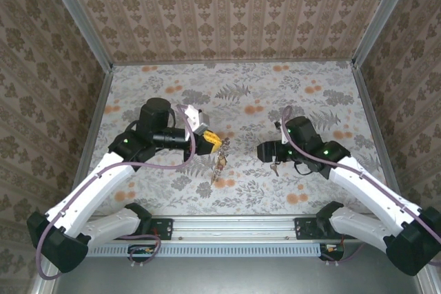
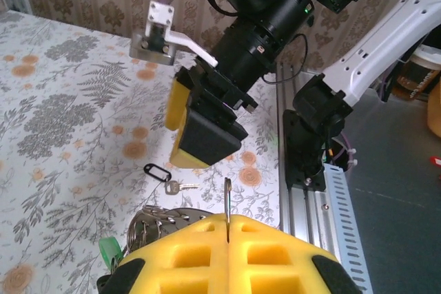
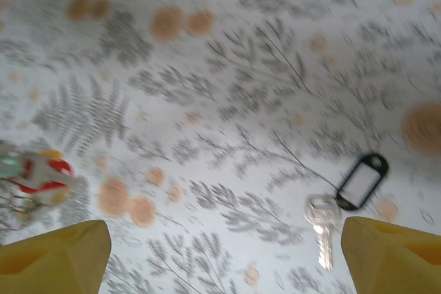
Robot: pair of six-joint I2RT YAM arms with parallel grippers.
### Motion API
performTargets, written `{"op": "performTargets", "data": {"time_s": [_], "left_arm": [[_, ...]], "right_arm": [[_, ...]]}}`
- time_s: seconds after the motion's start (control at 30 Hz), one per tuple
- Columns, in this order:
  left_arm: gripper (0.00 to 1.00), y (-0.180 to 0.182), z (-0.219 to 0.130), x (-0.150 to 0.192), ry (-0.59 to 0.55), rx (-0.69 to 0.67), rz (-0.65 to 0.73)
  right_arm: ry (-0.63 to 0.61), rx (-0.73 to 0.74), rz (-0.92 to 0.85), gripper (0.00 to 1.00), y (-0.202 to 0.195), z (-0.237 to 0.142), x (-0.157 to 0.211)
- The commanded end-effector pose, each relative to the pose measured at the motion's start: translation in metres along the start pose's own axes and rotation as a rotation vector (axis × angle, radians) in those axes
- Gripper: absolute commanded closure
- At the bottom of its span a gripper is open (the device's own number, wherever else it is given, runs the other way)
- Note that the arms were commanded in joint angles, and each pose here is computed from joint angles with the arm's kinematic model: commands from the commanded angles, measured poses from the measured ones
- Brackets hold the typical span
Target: Put the keys on the keyring
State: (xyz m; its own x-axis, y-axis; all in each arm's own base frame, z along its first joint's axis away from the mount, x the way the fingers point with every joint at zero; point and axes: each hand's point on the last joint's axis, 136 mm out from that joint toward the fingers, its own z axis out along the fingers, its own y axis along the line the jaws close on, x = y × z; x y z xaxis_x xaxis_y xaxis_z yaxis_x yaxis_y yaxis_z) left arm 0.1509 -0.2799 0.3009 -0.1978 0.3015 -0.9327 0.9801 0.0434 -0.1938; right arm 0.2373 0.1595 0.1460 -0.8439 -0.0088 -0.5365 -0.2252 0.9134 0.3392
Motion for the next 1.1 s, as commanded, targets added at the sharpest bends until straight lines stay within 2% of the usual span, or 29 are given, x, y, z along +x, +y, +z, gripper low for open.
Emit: {"op": "performTargets", "data": {"time_s": [0.0,0.27,0.4,0.57,0.67,0.9,1.07], "left_arm": [[1.00,0.007,-0.001,-0.002,-0.010,-0.032,-0.022],[1.00,0.018,0.003,0.002,-0.024,-0.037,-0.078],[1.00,0.020,-0.002,-0.003,-0.050,-0.042,-0.072],[1.00,0.021,-0.003,-0.004,-0.062,-0.038,-0.079],[1.00,0.023,-0.002,-0.003,-0.064,-0.031,-0.090],[1.00,0.021,-0.004,-0.008,-0.084,-0.022,-0.085],[1.00,0.019,-0.006,-0.011,-0.099,-0.018,-0.078]], "right_arm": [[0.106,0.145,0.070,0.14,-0.032,0.008,0.028],[0.228,0.217,0.114,0.24,-0.062,0.045,0.060],[0.236,0.226,0.120,0.28,-0.068,0.064,0.056],[0.286,0.203,0.113,0.43,-0.064,0.077,0.057],[0.257,0.205,0.127,0.47,-0.063,0.075,0.052],[0.286,0.237,0.128,0.49,-0.067,0.089,0.047],[0.292,0.260,0.129,0.55,-0.070,0.092,0.045]]}}
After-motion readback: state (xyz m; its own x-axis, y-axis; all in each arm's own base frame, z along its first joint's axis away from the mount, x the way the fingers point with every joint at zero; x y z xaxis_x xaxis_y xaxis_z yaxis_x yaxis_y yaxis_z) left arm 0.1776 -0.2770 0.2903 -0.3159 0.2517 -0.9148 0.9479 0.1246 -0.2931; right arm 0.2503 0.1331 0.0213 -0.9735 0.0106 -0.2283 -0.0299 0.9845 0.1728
